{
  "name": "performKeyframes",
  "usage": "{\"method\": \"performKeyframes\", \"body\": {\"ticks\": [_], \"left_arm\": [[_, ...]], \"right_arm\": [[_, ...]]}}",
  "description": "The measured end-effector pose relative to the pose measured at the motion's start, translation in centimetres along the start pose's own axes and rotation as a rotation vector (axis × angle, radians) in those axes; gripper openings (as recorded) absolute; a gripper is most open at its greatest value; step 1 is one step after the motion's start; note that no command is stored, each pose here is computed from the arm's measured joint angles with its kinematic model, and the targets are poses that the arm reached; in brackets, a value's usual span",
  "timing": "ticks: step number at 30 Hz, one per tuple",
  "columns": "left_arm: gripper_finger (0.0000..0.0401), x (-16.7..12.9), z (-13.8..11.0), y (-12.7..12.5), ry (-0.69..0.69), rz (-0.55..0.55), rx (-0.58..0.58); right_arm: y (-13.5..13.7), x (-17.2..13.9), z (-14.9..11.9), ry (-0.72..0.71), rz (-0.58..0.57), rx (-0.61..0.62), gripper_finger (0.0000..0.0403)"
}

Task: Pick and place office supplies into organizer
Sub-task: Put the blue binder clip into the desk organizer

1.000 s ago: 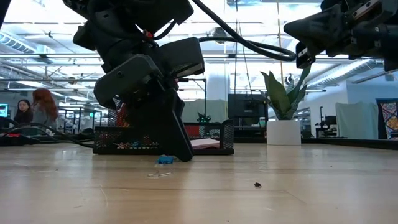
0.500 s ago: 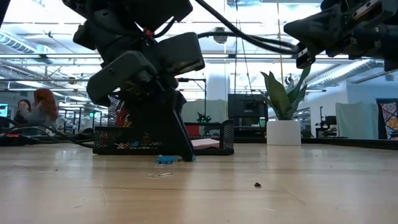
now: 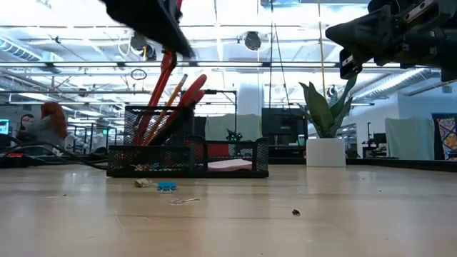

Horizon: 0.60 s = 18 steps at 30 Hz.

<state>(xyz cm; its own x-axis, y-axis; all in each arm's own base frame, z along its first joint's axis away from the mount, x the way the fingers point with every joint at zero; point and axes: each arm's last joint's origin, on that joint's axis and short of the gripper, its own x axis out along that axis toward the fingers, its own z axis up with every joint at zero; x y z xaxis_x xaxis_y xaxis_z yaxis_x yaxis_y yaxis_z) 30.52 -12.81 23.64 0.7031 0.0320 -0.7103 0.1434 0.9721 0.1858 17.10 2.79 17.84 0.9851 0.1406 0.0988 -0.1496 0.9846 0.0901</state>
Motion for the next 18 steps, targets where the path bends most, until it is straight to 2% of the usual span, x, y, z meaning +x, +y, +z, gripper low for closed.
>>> {"method": "performKeyframes", "body": {"ticks": [2,4,9,12,14,18], "left_arm": [[0.0021,-1.3,-0.2,0.5,0.022,0.066,-0.024],[0.0022,-1.4,-1.2,1.0,0.091,0.113,-0.041],[0.0019,0.6,-3.6,1.4,0.173,0.132,-0.084],[0.0022,2.1,-6.0,1.7,0.251,0.156,-0.105],[0.0028,2.7,-6.5,2.0,0.244,0.165,-0.130],[0.0035,3.8,-8.1,2.3,0.319,0.170,-0.148]], "right_arm": [[0.0,0.0,0.0,-0.003,0.000,0.004,0.0004],[0.0,0.0,0.0,-0.003,0.001,0.005,0.0004],[0.0,0.0,0.0,0.000,0.000,0.005,0.0004],[0.0,0.0,0.0,0.000,0.000,0.005,0.0004],[0.0,0.0,0.0,0.001,0.000,0.005,0.0004],[0.0,0.0,0.0,0.000,0.000,0.005,0.0004]]}}
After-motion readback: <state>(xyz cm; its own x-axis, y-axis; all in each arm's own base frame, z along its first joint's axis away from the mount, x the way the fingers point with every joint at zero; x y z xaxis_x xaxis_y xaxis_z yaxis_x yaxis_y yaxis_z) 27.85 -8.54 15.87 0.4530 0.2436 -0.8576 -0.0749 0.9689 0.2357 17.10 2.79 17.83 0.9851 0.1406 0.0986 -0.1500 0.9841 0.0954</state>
